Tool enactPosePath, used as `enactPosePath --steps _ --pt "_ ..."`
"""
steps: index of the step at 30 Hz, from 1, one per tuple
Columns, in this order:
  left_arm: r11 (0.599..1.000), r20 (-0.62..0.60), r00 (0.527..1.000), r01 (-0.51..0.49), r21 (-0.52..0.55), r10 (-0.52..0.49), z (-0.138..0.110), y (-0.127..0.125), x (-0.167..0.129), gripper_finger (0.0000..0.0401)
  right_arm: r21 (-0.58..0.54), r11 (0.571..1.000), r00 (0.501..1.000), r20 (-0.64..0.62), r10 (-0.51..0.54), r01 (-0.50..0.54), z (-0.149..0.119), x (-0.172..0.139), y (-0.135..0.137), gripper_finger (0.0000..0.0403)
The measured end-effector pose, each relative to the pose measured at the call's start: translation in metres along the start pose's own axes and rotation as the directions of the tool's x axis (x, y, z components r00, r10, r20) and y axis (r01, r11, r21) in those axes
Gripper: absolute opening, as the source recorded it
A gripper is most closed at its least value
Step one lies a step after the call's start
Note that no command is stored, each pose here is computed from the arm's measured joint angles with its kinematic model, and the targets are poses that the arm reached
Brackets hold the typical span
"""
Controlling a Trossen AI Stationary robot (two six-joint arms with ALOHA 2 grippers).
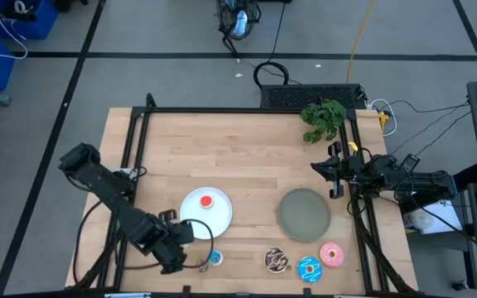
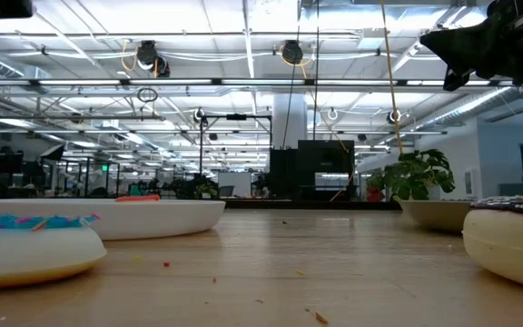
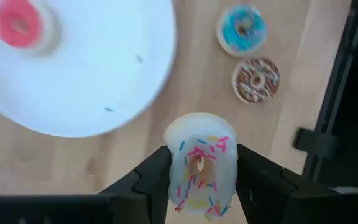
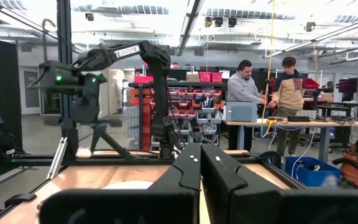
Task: Pick & Place donuts
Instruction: Put the small white donut on the white plate
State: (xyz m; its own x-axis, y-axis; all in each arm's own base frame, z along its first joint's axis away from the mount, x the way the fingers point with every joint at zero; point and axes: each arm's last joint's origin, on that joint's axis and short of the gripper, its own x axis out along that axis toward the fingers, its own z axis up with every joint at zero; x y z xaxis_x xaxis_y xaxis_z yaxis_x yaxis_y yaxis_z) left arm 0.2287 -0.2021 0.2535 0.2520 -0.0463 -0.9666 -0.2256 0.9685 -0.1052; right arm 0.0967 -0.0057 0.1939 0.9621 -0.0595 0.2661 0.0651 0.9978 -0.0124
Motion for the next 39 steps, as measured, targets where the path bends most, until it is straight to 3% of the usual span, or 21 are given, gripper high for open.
enactPosePath --steps 9,14,26,31,39 --pt "1.0 0.018 1.0 -0.021 0.022 0.021 0.003 0.006 -0.004 0.0161 -0.001 1.0 1.0 0.0 -0.005 0.005 0.0 0.0 0.0 0.0" --pt "1.0 0.018 1.0 -0.02 0.019 0.019 0.003 0.006 -0.004 0.0161 0.0 0.997 0.997 -0.015 -0.082 0.082 -0.001 0.0 -0.002 0.0" --pt "0.999 0.02 1.0 -0.021 0.037 0.021 0.007 0.009 -0.004 0.0161 0.0 0.997 0.997 -0.013 -0.076 0.076 -0.001 0.0 -0.002 0.0" --pt "0.995 0.023 0.999 -0.044 0.093 0.042 0.023 0.022 -0.001 0.0161 0.001 0.997 0.997 -0.013 -0.075 0.075 -0.001 0.0 -0.002 0.0" --pt "0.979 -0.02 0.989 -0.144 0.147 0.149 0.054 0.066 0.003 0.0161 0.001 0.997 0.997 -0.014 -0.074 0.074 -0.001 0.0 -0.002 0.0"
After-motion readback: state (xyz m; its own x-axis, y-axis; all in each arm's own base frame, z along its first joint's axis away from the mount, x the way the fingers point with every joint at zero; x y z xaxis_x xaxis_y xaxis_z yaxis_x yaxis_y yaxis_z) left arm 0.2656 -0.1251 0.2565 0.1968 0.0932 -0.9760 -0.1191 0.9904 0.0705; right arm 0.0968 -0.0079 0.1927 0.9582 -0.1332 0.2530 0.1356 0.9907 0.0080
